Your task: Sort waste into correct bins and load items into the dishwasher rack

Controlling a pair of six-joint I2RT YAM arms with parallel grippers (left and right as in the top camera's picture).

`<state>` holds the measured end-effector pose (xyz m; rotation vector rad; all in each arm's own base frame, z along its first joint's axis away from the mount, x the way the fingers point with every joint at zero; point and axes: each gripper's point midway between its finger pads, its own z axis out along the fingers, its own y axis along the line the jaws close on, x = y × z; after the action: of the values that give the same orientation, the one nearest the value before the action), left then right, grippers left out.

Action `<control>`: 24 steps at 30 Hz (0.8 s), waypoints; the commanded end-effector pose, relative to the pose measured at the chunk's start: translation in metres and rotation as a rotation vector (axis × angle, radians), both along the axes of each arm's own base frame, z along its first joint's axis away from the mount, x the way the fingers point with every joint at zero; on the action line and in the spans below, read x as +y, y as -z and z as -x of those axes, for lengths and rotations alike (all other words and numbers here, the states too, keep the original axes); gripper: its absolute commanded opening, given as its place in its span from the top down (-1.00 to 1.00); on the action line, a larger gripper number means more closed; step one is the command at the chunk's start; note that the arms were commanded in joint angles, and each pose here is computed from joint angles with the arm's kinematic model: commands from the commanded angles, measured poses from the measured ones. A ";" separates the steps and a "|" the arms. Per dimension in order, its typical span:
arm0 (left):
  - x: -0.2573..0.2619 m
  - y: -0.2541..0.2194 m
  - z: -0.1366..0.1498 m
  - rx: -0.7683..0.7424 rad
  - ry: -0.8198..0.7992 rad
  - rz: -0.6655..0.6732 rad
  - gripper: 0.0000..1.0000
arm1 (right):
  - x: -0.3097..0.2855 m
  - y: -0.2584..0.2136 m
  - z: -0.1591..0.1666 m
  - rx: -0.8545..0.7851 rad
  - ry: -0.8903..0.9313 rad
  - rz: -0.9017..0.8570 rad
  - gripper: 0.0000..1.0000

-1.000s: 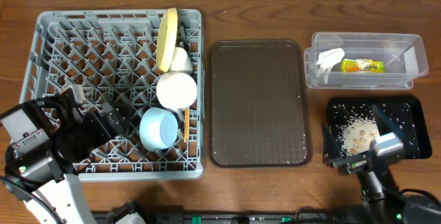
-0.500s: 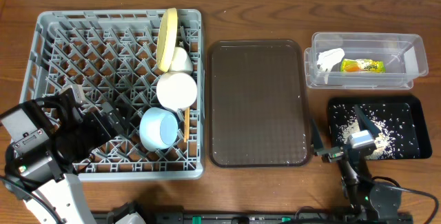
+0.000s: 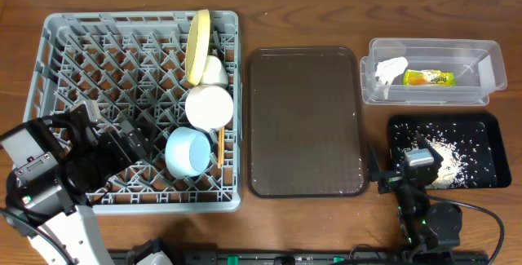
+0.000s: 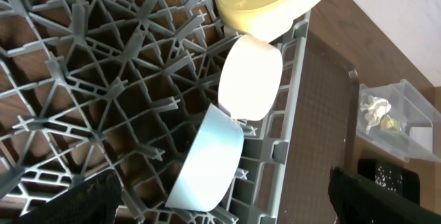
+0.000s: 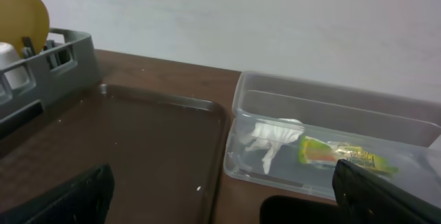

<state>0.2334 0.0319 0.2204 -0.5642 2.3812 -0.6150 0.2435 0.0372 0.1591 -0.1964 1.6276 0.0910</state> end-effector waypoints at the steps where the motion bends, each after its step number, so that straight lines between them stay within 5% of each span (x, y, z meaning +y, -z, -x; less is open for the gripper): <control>1: 0.002 -0.006 -0.002 -0.009 0.001 -0.016 -0.94 | -0.006 0.001 -0.001 0.003 0.029 -0.020 -0.99; 24: 0.002 -0.005 -0.002 -0.007 0.001 -0.014 -0.94 | -0.006 0.001 -0.001 0.003 0.029 -0.020 -0.98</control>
<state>0.2335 0.0320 0.2201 -0.5653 2.3825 -0.6161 0.2436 0.0366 0.1591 -0.1876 1.6287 0.0946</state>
